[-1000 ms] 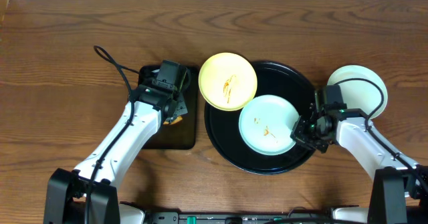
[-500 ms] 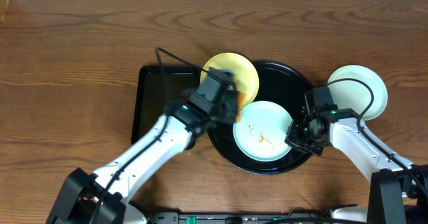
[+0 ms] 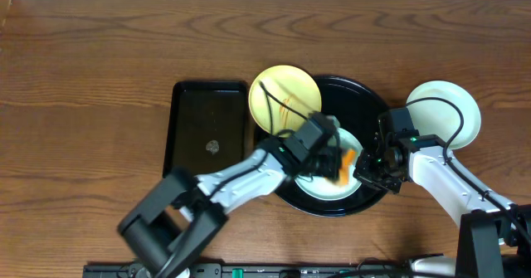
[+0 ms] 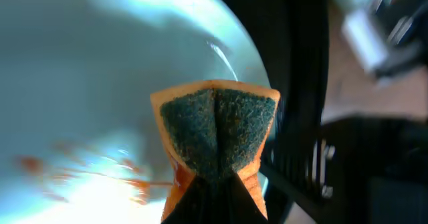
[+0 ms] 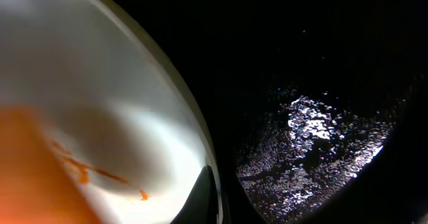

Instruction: Clean dirty plates on tray and stack at the side

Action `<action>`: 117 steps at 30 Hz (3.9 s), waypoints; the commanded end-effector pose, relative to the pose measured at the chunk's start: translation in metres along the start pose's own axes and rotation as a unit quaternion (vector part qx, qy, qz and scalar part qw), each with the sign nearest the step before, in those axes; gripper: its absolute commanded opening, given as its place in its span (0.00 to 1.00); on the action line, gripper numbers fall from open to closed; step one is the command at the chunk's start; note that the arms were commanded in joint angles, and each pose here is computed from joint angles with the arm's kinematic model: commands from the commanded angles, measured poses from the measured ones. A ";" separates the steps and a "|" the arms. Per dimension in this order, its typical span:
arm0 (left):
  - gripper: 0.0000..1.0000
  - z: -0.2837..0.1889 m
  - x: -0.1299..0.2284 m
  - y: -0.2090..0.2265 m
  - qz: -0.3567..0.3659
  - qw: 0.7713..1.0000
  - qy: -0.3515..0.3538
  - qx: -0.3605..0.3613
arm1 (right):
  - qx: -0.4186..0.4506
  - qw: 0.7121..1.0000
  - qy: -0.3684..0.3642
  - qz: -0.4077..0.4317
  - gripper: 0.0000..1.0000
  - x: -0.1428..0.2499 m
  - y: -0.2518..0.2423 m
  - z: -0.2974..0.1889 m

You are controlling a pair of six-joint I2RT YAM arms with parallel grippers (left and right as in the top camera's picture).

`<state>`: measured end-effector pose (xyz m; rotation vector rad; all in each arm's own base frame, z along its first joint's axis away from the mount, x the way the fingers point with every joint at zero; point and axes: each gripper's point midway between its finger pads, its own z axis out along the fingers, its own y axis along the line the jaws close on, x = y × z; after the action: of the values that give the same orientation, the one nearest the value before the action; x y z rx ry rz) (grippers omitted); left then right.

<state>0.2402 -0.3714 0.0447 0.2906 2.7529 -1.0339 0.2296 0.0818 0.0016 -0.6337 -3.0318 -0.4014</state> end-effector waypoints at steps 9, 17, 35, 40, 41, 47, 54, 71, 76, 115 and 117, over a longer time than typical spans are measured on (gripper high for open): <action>0.07 -0.005 -0.003 0.092 0.052 0.979 -0.015 -0.197 | 0.014 1.000 0.003 -0.006 0.01 0.005 -0.004 0.002; 0.07 -0.048 -0.057 0.134 -0.008 0.971 -0.085 -0.225 | 0.014 1.000 0.003 -0.006 0.01 0.005 -0.004 0.002; 0.08 -0.001 0.014 0.043 0.111 0.987 0.012 -0.117 | 0.010 1.000 0.007 -0.006 0.01 0.006 -0.003 0.003; 0.08 -0.014 -0.006 0.073 0.125 0.976 -0.014 -0.180 | 0.011 1.000 0.009 -0.007 0.01 0.007 -0.003 0.002; 0.07 -0.021 -0.013 0.085 0.118 0.971 -0.027 -0.205 | 0.011 1.000 0.009 -0.007 0.01 0.007 -0.003 0.002; 0.07 -0.075 -0.065 0.131 0.070 0.951 -0.099 -0.284 | 0.011 1.000 0.009 -0.007 0.01 0.007 -0.003 0.002; 0.07 -0.130 -0.091 0.098 0.055 0.965 -0.153 -0.204 | 0.011 1.000 0.009 -0.007 0.01 0.007 -0.003 0.002; 0.08 -0.246 -0.063 0.193 -0.087 0.916 -0.169 -0.353 | -0.009 0.995 -0.006 -0.099 0.01 0.001 0.006 0.000; 0.08 -0.261 -0.057 0.223 -0.133 0.903 -0.172 -0.370 | -0.032 0.990 -0.052 -0.126 0.01 -0.013 0.020 -0.019; 0.08 -0.265 -0.050 0.234 -0.151 0.898 -0.166 -0.378 | 0.206 0.816 -0.478 -0.254 0.01 -0.087 0.003 -0.209; 0.08 -0.265 -0.050 0.234 -0.151 0.898 -0.165 -0.378 | 0.217 0.803 -0.480 -0.279 0.01 -0.085 0.011 -0.209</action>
<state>0.3204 -0.0318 0.1108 -0.4133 2.6523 -0.0077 0.3014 -0.0004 0.1884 0.0375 -3.9846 0.7513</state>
